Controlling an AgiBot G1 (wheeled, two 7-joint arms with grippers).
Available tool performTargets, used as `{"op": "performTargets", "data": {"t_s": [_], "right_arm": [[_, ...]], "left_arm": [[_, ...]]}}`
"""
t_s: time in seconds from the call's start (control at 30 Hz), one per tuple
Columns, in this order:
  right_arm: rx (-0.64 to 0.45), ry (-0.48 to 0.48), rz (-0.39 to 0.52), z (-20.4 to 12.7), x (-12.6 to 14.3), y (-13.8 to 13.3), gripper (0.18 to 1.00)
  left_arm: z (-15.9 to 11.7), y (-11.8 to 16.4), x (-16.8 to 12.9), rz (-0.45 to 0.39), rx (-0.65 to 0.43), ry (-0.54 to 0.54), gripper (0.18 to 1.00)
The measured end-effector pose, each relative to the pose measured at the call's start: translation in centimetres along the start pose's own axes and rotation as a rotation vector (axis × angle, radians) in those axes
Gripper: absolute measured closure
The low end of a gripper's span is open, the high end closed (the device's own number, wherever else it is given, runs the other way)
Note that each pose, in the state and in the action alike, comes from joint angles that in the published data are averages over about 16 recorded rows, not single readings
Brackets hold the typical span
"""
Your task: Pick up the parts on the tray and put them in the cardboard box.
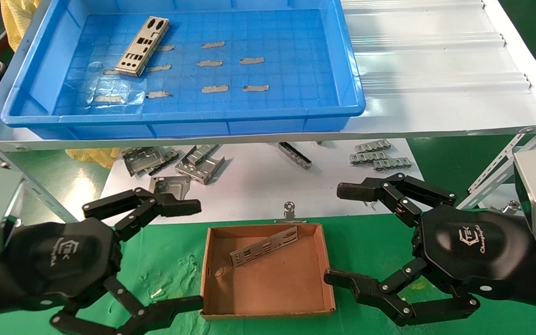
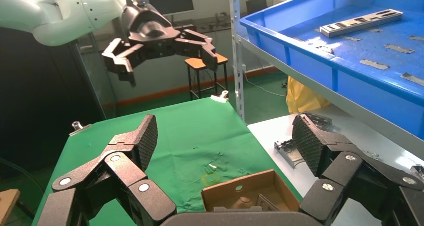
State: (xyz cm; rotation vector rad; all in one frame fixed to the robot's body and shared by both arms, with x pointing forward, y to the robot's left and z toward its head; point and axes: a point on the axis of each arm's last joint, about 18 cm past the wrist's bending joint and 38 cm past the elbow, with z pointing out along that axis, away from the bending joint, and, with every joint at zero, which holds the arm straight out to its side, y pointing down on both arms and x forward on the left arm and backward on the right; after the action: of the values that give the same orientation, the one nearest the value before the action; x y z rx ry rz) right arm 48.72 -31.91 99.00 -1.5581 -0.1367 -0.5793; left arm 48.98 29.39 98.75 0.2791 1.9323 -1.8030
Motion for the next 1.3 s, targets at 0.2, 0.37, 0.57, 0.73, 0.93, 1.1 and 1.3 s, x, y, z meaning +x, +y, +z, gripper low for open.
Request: {"op": "performTargets", "data": {"t_s": [0.2, 0.37, 0.57, 0.73, 0.93, 1.1, 1.3], "right_arm": [[0.0, 0.0, 0.0, 0.0, 0.0, 0.0, 0.178], [0.0, 0.0, 0.0, 0.0, 0.0, 0.0, 0.178], [0.0, 0.0, 0.0, 0.0, 0.0, 0.0, 0.178], [0.0, 0.0, 0.0, 0.0, 0.0, 0.0, 0.178], [0.0, 0.0, 0.0, 0.0, 0.0, 0.0, 0.178], [0.0, 0.0, 0.0, 0.0, 0.0, 0.0, 0.178], [0.0, 0.0, 0.0, 0.0, 0.0, 0.0, 0.178]], "left_arm": [[-0.7, -0.8, 0.8, 0.005, 0.001, -0.005, 0.184], [-1.0, -1.2, 1.1, 0.008, 0.001, -0.006, 0.184], [-1.1, -1.3, 1.2, 0.009, 0.002, -0.007, 0.184], [-1.0, -1.2, 1.1, 0.008, 0.002, -0.007, 0.184], [-1.0, -1.1, 1.0, 0.007, 0.002, -0.007, 0.184], [-0.9, -1.1, 1.0, 0.006, 0.001, -0.007, 0.184], [-0.9, -1.0, 1.0, 0.006, 0.001, -0.007, 0.184]]}}
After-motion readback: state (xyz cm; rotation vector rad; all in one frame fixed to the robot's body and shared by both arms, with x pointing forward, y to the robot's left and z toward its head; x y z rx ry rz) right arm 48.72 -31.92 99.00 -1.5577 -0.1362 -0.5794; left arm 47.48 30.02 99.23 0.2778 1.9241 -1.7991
